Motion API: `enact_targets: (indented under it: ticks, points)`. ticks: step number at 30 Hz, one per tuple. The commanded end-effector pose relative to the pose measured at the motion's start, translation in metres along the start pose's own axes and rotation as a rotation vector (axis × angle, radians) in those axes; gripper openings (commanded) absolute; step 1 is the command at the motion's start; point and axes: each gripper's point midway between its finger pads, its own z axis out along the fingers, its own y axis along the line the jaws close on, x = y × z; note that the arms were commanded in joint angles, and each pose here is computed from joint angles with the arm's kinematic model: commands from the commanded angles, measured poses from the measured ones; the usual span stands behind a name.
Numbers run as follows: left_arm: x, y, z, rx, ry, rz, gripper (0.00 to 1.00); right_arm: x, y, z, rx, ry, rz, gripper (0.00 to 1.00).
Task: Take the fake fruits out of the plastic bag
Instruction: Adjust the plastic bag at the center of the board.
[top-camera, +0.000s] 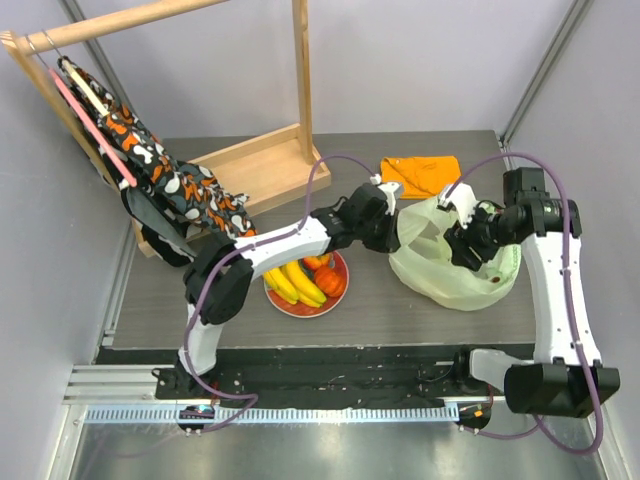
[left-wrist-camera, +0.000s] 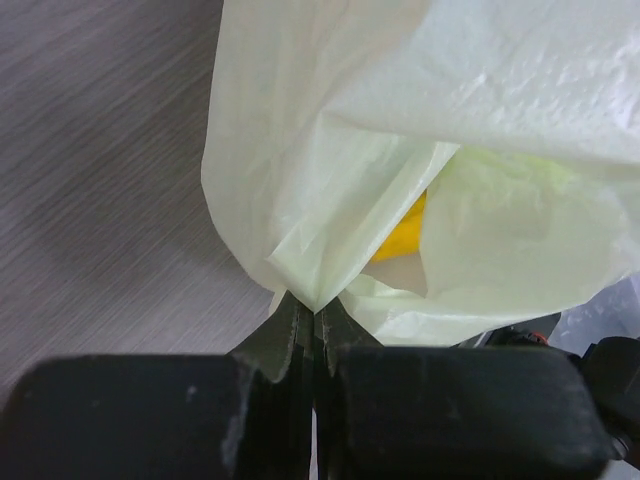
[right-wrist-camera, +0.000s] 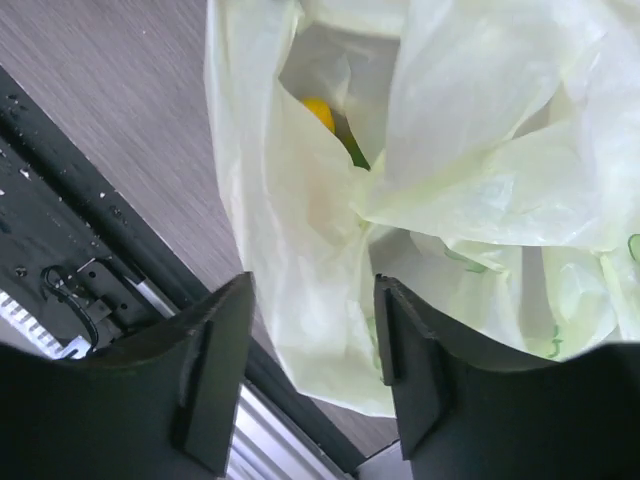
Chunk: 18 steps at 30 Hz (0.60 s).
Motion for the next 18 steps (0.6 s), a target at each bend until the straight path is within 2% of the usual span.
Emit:
enact_targets:
  ticks: [1,4,7,8,10,11,12,13,15,16,18]
  points:
    - [-0.025,-0.018,-0.028,0.061,-0.070,0.039,0.00,0.029,0.022,0.013,-0.157,0.122,0.035,0.56]
    - [-0.024,-0.013,-0.028,0.063,-0.064,0.031,0.00,0.048,0.021,0.038,-0.220,0.192,0.109,0.48]
    - [-0.030,-0.005,-0.027,0.052,-0.073,0.024,0.00,0.055,0.004,0.064,-0.162,0.192,0.157,0.46]
    - [-0.045,-0.002,-0.030,0.051,-0.100,0.024,0.00,0.050,-0.017,0.075,-0.090,0.161,0.134,0.47]
    - [-0.063,0.006,-0.030,0.039,-0.128,0.024,0.00,0.057,-0.042,0.090,0.017,0.194,0.162,0.48]
    - [-0.079,0.014,-0.033,0.033,-0.158,0.036,0.00,0.051,-0.066,0.098,0.091,0.169,0.142,0.49]
    - [-0.103,0.007,-0.041,0.053,-0.207,0.055,0.00,0.057,-0.077,0.112,0.101,0.202,0.187,0.48]
    - [-0.115,0.006,-0.041,0.071,-0.230,0.069,0.00,0.053,-0.116,0.110,0.259,0.215,0.196,0.48]
    - [-0.149,-0.005,-0.057,0.129,-0.300,0.110,0.00,0.056,-0.152,0.116,0.365,0.246,0.245,0.47]
    - [-0.160,-0.009,-0.060,0.151,-0.330,0.129,0.00,0.042,-0.180,0.103,0.463,0.198,0.284,0.47]
    - [-0.173,-0.024,-0.070,0.202,-0.363,0.175,0.00,0.037,-0.204,0.089,0.555,0.176,0.324,0.47]
